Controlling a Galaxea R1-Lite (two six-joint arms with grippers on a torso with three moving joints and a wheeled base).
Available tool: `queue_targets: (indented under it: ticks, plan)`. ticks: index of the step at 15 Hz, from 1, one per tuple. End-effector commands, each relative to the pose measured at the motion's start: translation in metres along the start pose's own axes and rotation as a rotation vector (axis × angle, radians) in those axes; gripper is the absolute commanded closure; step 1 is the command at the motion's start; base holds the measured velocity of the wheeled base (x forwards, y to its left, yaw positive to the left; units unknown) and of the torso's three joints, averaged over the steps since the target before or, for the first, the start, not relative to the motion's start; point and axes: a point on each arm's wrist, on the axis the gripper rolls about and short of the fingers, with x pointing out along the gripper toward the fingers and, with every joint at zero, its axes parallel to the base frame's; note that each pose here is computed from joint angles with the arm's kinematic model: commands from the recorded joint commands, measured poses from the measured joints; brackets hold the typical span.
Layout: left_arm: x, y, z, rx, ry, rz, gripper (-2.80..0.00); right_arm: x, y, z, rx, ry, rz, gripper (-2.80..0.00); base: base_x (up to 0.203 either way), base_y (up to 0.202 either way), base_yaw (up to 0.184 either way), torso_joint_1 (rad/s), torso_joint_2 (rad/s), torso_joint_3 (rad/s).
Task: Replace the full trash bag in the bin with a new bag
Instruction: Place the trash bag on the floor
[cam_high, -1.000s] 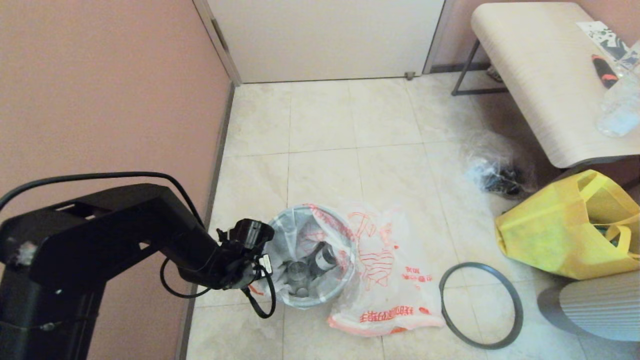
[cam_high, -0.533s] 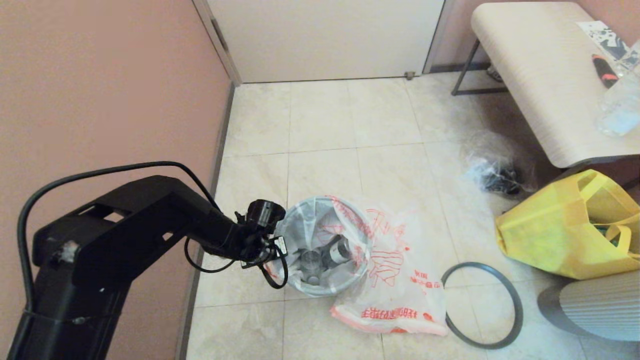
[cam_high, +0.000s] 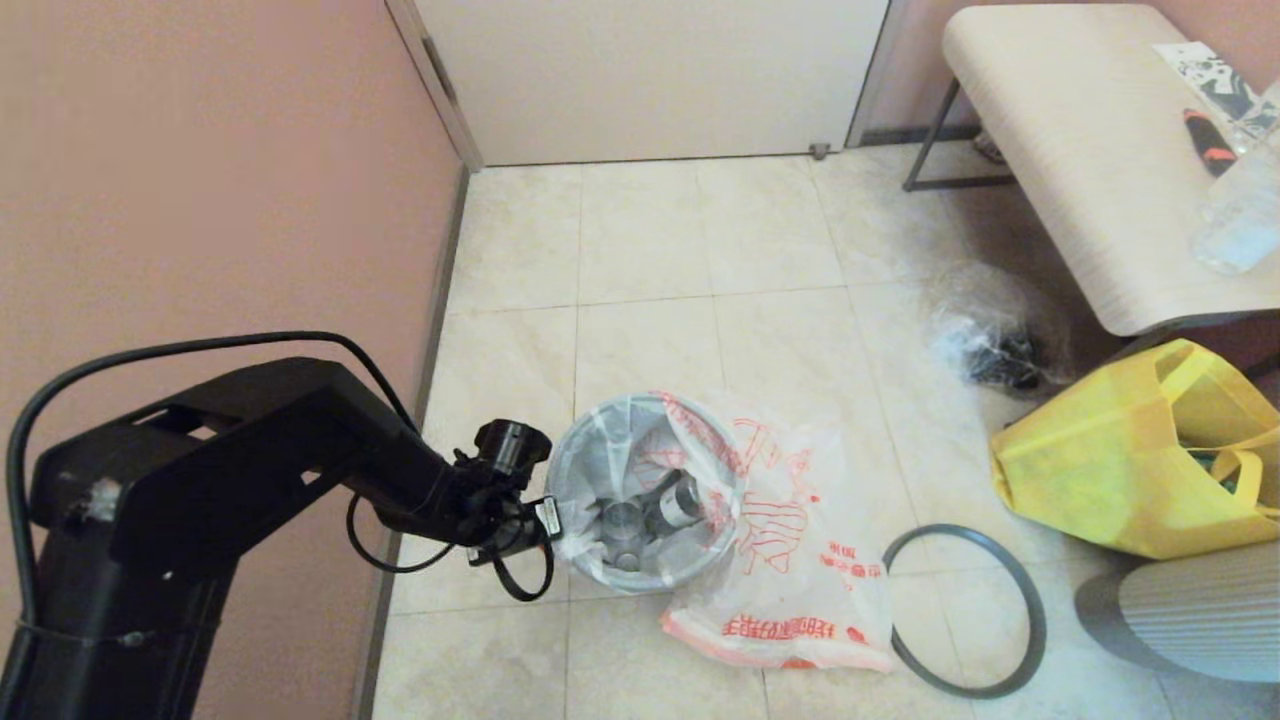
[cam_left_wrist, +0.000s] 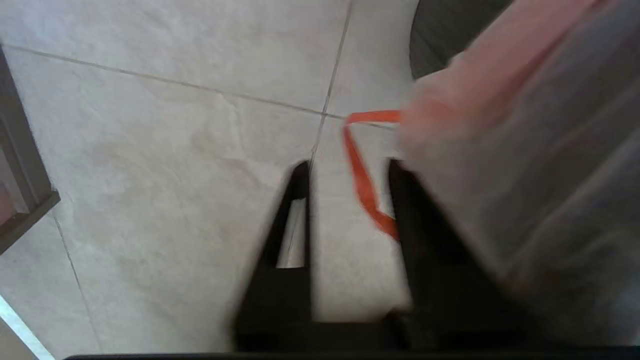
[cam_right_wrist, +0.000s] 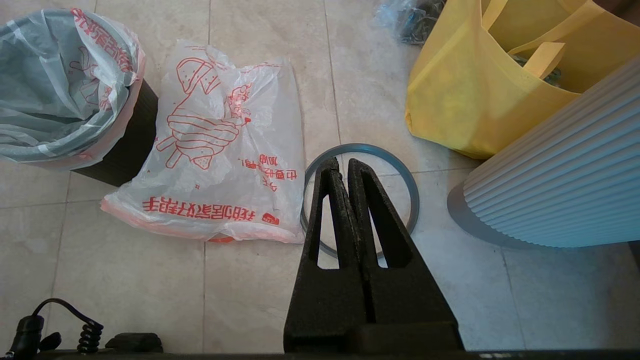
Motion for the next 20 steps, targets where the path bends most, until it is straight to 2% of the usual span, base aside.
queue_targets:
  ticks: [1,3,11,15,16,20]
  plan:
    - [-0.004,0.005,-0.004,-0.008,-0.010,0.000,-2.80,0.000,0.000,0.000,0.000,0.002,0.000,0.00,0.000,0.000,0.000,0.000,0.00,0.000]
    - [0.000,0.006,-0.006,-0.010,-0.027,-0.009,-2.80,0.000,0.000,0.000,0.000,0.002,0.000,0.00,0.000,0.000,0.000,0.000,0.00,0.000]
    - [0.038,0.006,-0.012,-0.008,-0.006,0.017,-2.80,0.000,0.000,0.000,0.000,0.004,0.000,0.00,0.000,0.000,0.000,0.000,0.00,0.000]
    - [0.049,0.003,-0.008,-0.010,-0.027,0.035,-2.80,0.000,0.000,0.000,0.000,0.002,0.000,0.00,0.000,0.000,0.000,0.000,0.00,0.000]
    - [0.050,0.005,-0.008,-0.012,-0.029,0.048,0.00,0.000,0.000,0.000,0.000,0.002,0.000,0.00,0.000,0.000,0.000,0.000,0.00,0.000]
    - [0.049,0.006,-0.007,-0.015,-0.033,0.053,0.00,0.000,0.000,0.000,0.000,0.002,0.000,0.00,0.000,0.000,0.000,0.000,0.00,0.000]
